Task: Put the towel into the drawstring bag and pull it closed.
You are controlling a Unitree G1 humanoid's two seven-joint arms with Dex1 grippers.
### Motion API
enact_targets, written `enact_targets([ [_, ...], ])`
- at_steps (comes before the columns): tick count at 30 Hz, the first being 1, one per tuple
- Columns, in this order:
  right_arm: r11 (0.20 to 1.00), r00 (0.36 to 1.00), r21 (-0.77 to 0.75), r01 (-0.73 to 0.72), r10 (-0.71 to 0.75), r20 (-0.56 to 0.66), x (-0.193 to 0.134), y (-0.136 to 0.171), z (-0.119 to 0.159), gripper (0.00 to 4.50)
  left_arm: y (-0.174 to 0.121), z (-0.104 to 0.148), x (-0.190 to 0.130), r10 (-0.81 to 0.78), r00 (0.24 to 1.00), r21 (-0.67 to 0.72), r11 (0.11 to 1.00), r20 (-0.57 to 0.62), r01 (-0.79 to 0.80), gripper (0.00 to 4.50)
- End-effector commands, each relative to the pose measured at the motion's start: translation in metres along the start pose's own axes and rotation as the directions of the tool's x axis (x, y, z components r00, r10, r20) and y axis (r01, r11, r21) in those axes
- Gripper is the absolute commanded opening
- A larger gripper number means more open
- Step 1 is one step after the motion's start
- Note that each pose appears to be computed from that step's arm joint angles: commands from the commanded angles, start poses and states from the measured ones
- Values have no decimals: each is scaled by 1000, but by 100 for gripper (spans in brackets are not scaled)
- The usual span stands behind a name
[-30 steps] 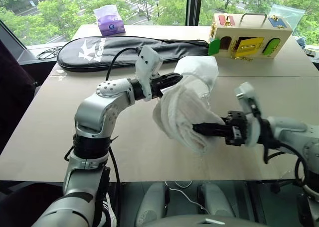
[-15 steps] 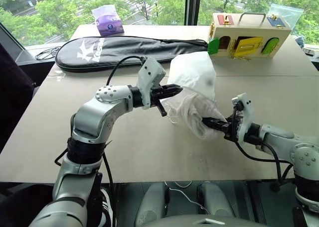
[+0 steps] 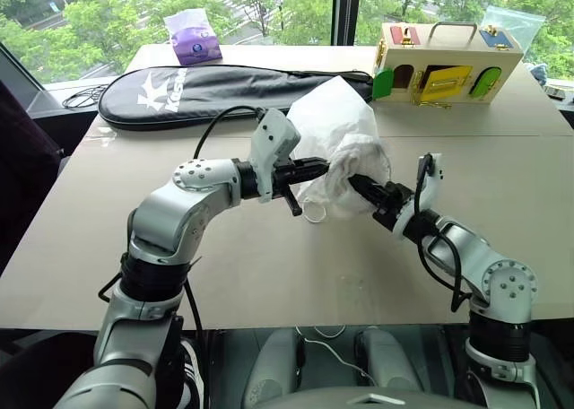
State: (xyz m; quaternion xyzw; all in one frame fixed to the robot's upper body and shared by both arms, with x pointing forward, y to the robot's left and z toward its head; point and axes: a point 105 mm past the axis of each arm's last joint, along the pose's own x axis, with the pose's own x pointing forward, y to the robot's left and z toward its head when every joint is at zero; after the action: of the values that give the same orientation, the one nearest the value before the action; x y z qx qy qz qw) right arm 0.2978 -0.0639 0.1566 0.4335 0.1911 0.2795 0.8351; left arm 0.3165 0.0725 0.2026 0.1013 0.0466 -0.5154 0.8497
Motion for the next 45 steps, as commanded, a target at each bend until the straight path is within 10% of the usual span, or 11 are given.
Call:
enact_targets([
  [1, 1000, 1000, -4, -4, 4, -10, 8, 6, -3, 12, -9, 15, 1, -33, 998, 26, 999, 45, 32, 0],
  [16, 965, 942, 258, -38, -51, 331, 61, 15, 48, 12, -13, 30, 13, -34, 995, -49, 998, 95, 38, 0],
  [17, 965, 942, 258, -42, -48, 333, 64, 17, 47, 113, -10, 32, 16, -17, 995, -53, 998, 102, 23, 0],
  [23, 985, 983, -160, -69, 94, 155, 56, 36, 13, 338, 32, 48, 28, 195, 970, -125, 976, 145, -177, 0],
  [28, 900, 994, -422, -108, 104, -33, 21, 19, -5, 338, 49, 58, 40, 264, 948, -161, 958, 177, -237, 0],
  [36, 686, 995, -724, -77, 101, -9, -38, 9, 28, 338, 51, 60, 45, 251, 949, -165, 961, 192, -221, 0],
  [45, 320, 993, -942, 96, -99, 68, -17, -35, 35, 338, 48, 56, 44, 220, 956, -172, 967, 196, -188, 0],
])
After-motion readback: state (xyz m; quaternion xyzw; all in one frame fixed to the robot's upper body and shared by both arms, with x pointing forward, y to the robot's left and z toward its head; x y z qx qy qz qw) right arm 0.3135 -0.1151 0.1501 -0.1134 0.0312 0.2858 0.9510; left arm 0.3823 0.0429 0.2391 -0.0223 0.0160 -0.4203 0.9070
